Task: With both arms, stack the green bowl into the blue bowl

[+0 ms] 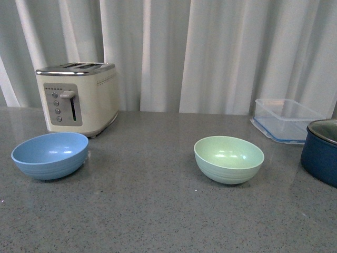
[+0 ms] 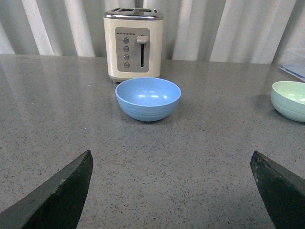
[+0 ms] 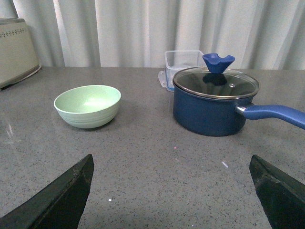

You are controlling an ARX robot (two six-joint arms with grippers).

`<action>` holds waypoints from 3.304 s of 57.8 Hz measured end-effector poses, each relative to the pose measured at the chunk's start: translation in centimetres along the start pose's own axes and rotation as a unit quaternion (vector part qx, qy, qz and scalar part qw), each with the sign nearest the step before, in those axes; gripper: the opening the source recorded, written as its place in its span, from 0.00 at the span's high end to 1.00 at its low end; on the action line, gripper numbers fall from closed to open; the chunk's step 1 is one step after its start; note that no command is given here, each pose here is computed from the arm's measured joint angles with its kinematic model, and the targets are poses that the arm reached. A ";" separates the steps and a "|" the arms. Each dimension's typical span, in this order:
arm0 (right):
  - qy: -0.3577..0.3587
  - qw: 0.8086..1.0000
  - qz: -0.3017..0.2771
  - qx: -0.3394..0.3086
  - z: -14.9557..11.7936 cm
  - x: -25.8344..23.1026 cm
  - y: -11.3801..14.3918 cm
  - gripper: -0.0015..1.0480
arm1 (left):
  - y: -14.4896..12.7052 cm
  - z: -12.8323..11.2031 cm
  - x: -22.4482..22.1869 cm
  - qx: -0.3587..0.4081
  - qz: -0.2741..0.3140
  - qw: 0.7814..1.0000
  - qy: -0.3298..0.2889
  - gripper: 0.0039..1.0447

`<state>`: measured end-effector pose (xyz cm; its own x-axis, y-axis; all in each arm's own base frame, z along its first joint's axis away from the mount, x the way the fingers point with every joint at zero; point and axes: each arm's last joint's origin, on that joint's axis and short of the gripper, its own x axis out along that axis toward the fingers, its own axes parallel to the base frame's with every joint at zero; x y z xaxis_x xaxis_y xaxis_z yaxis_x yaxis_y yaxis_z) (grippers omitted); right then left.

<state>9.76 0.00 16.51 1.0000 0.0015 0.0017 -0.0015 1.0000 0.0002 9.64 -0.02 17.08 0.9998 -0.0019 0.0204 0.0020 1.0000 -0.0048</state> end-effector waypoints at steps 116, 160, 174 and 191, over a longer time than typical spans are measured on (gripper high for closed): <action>0.000 1.000 0.000 0.000 0.0 0.0 0.0 0.10 | 3.4 1.2 33.8 -0.138 0.189 0.870 0.433 0.19; 0.000 1.000 0.000 0.000 0.0 0.0 0.0 0.10 | 2.6 3.6 33.6 -0.160 0.166 0.882 0.411 0.96; 0.000 1.000 0.000 0.000 0.0 0.0 0.0 0.10 | -0.7 5.2 34.1 -0.161 0.118 0.894 0.402 0.96; 0.000 1.000 0.000 0.000 0.0 0.0 0.0 0.10 | -7.7 6.4 35.2 -0.167 0.044 0.901 0.398 0.96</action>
<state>9.76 0.00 16.51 1.0000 0.0015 0.0017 -0.0015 1.0000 0.0002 44.63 -7.73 24.20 0.6943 -0.0584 -0.7173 -0.2044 0.9397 -0.2743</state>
